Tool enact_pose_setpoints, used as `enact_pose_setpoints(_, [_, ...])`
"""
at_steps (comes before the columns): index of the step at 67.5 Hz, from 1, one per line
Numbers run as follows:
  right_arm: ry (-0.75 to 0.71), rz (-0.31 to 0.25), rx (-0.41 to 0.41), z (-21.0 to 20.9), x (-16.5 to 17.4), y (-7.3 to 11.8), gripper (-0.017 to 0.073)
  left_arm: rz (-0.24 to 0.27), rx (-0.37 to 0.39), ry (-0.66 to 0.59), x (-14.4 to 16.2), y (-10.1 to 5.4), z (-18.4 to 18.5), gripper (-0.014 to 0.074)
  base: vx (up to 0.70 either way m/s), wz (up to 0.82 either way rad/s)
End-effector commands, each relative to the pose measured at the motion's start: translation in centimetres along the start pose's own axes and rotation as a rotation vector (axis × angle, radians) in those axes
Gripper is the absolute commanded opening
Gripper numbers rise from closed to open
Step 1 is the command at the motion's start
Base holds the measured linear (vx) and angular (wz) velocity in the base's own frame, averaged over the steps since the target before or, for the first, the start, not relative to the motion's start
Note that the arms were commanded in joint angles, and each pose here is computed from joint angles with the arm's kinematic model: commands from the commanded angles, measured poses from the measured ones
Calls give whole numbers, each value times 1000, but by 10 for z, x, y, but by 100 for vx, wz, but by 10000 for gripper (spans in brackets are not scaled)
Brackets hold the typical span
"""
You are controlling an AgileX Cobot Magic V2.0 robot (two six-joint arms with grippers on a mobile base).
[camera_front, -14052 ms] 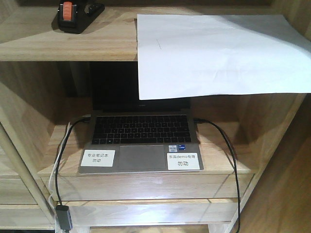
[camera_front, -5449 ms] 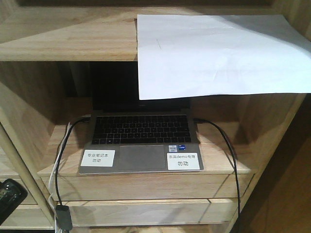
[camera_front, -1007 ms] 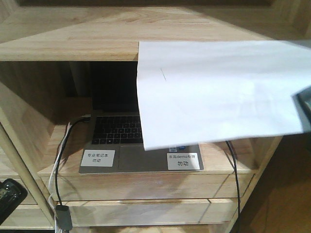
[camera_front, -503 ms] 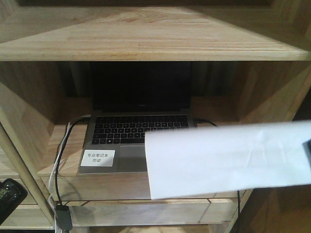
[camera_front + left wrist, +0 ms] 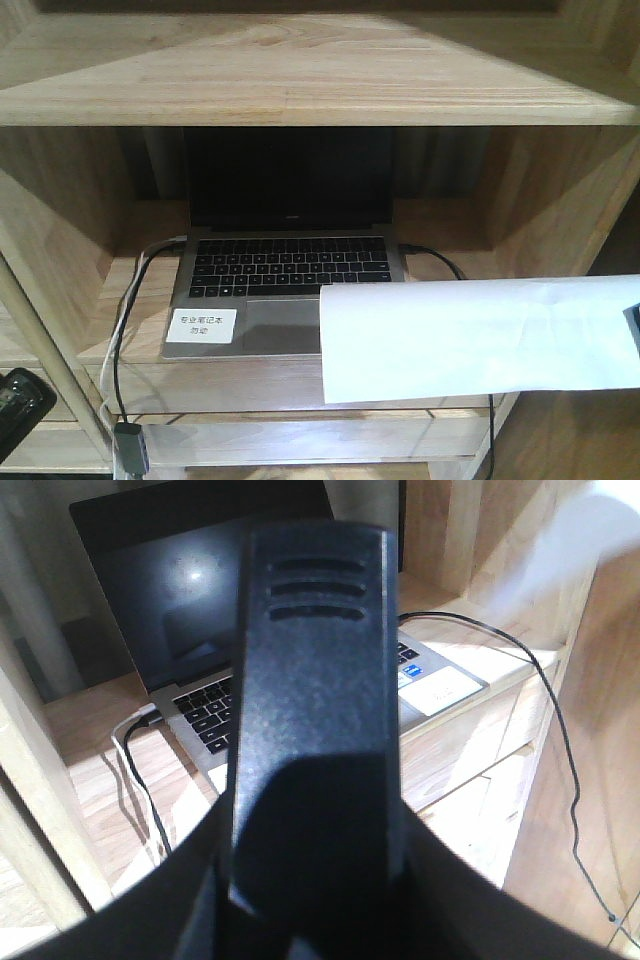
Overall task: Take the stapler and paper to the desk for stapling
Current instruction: 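Drive the base away from the shelf holding stapler and paper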
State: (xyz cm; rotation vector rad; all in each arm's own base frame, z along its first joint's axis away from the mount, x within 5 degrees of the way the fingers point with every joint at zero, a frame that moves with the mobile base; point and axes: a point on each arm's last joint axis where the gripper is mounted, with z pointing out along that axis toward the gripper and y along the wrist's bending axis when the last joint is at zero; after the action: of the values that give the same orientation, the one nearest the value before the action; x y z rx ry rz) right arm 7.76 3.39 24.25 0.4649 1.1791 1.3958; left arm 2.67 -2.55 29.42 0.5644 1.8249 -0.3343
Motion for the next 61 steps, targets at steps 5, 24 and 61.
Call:
enact_pose_setpoints(5, [-14, -7, -81, 3, -3, 10, -8, -15, -17, -143, -19, 2, -5, -7, 0, 0])
enact_pose_setpoints(24, [-14, -7, -79, 3, -3, 10, -8, -15, -17, -143, -19, 2, -5, -7, 0, 0])
enact_pose_setpoints(61, [-13, -8, -75, 3, -3, 10, -8, -15, -17, -143, -19, 2, -5, -7, 0, 0])
